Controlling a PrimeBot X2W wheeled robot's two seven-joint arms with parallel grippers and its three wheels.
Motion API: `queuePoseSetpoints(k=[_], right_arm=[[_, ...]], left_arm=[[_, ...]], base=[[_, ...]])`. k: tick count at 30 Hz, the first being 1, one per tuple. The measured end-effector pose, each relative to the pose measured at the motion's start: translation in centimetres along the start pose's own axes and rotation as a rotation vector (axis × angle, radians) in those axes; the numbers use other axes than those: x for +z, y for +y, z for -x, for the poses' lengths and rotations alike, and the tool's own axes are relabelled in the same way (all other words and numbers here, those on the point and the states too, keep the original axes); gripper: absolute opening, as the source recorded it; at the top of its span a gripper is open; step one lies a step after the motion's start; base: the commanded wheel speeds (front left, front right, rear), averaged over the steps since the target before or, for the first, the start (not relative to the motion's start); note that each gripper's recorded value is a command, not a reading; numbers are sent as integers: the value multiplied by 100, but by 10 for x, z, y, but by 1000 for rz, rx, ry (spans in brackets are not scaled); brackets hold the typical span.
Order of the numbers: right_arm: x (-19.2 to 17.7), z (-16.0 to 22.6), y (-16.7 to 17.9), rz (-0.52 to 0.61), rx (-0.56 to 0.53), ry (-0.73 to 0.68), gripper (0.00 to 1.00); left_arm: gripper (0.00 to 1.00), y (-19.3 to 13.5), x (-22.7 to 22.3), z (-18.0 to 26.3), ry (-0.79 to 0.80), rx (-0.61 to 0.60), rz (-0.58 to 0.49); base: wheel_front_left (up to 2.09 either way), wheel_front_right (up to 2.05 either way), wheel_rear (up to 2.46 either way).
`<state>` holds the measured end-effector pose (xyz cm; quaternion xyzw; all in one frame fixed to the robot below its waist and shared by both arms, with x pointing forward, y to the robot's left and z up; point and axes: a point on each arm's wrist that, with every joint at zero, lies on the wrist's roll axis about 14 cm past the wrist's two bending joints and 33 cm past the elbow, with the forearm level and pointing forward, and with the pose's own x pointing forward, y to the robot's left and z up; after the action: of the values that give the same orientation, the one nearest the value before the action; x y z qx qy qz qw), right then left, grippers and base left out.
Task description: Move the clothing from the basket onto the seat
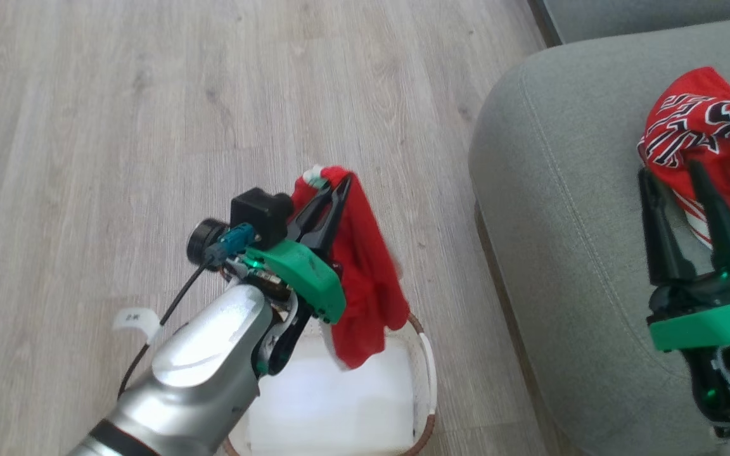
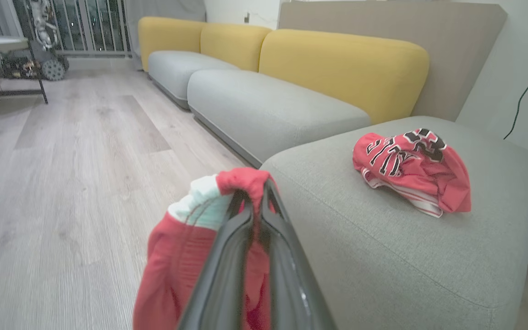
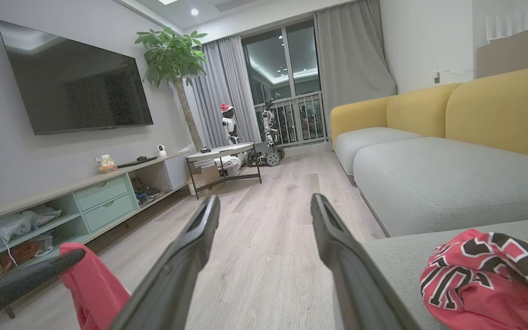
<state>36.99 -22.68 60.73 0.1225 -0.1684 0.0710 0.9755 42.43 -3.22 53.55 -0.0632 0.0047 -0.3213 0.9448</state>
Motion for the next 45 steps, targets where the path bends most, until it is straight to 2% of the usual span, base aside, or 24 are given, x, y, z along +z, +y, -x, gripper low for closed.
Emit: queuePoseSetpoints(k=[9, 14, 23, 30, 45], right_arm=[[-3, 7, 12, 2, 23, 9, 100], [-18, 16, 22, -10, 46, 57, 100], [-41, 22, 42, -23, 108, 133, 100], [-79, 20, 92, -32, 288, 257, 100], [-154, 0, 130, 125, 479, 477, 100]], left_arm=[[0, -27, 75, -2, -169, -84, -82], [0, -37, 102, -5, -225, -116, -99], [0, -43, 102, -7, -213, -127, -103], [0, -47, 111, -7, -232, -143, -122], [0, -66, 111, 3, -226, -196, -124]], base=[[0, 0, 0], [0, 0, 0], [0, 0, 0], [0, 0, 0], [0, 0, 0]])
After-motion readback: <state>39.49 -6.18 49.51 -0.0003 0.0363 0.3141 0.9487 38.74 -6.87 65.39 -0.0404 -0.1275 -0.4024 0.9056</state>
